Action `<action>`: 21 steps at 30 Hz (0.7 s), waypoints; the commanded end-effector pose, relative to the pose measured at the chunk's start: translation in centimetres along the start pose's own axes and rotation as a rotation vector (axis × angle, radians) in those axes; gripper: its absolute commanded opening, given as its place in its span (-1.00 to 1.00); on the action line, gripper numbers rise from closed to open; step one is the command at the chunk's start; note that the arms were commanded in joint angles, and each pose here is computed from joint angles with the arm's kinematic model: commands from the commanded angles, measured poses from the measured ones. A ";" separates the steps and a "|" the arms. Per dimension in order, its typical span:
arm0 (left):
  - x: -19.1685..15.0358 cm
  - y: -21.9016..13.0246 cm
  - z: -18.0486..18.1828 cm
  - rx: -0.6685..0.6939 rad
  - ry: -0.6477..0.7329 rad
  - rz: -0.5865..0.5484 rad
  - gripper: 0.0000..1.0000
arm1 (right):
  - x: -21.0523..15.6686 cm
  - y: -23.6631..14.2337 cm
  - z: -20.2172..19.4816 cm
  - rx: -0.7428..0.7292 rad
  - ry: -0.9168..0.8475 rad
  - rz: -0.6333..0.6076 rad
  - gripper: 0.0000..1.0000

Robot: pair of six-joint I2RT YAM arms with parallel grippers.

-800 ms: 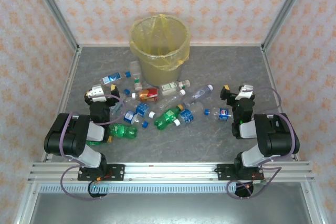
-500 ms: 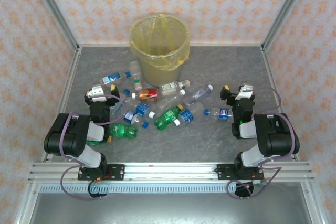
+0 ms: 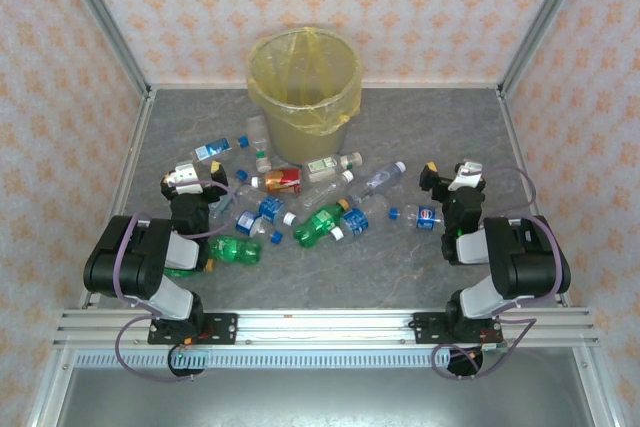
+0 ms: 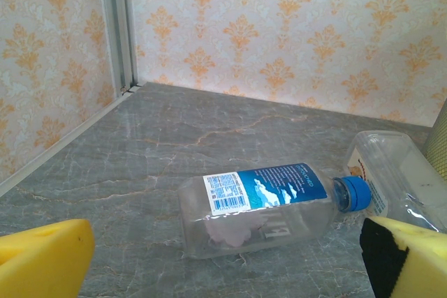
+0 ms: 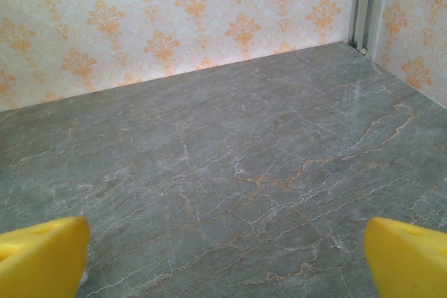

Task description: Put the plastic bottles in the bin

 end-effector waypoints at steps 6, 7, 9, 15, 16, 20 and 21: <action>0.5 0.4 0.0 0.015 -0.019 -0.018 0.99 | 0.6 0.4 -0.2 -0.023 0.010 -0.019 0.99; 0.5 0.4 0.0 0.015 -0.019 -0.019 0.99 | 0.6 0.4 -0.1 -0.023 0.009 -0.020 0.99; 0.5 0.5 0.0 0.014 -0.019 -0.018 0.99 | 0.6 0.4 -0.2 -0.024 0.010 -0.021 0.99; 1.6 0.3 0.2 0.068 -0.038 -0.039 0.99 | 1.8 0.8 -0.5 -0.050 0.020 0.008 0.99; 2.3 0.7 0.1 0.096 -0.039 -0.031 0.99 | 2.5 1.1 -0.7 -0.066 0.027 0.027 0.99; 5.5 2.1 -0.6 0.222 -0.057 0.019 0.99 | 5.3 1.0 -1.2 -0.089 0.055 0.023 0.99; 6.3 2.2 -0.7 0.251 -0.073 0.020 0.99 | 5.8 0.8 -1.3 -0.088 0.063 0.012 0.99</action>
Point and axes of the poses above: each hand's point on the last joint's axis, 136 mm out from that joint toward the fingers, its own y axis out along the fingers, its own z axis along the line the jaws close on, x = y × z, the point moved 7 cm from there along -y, back along the fingers, and after that the axes turned 15 degrees about -y, right-handed, at the moved point
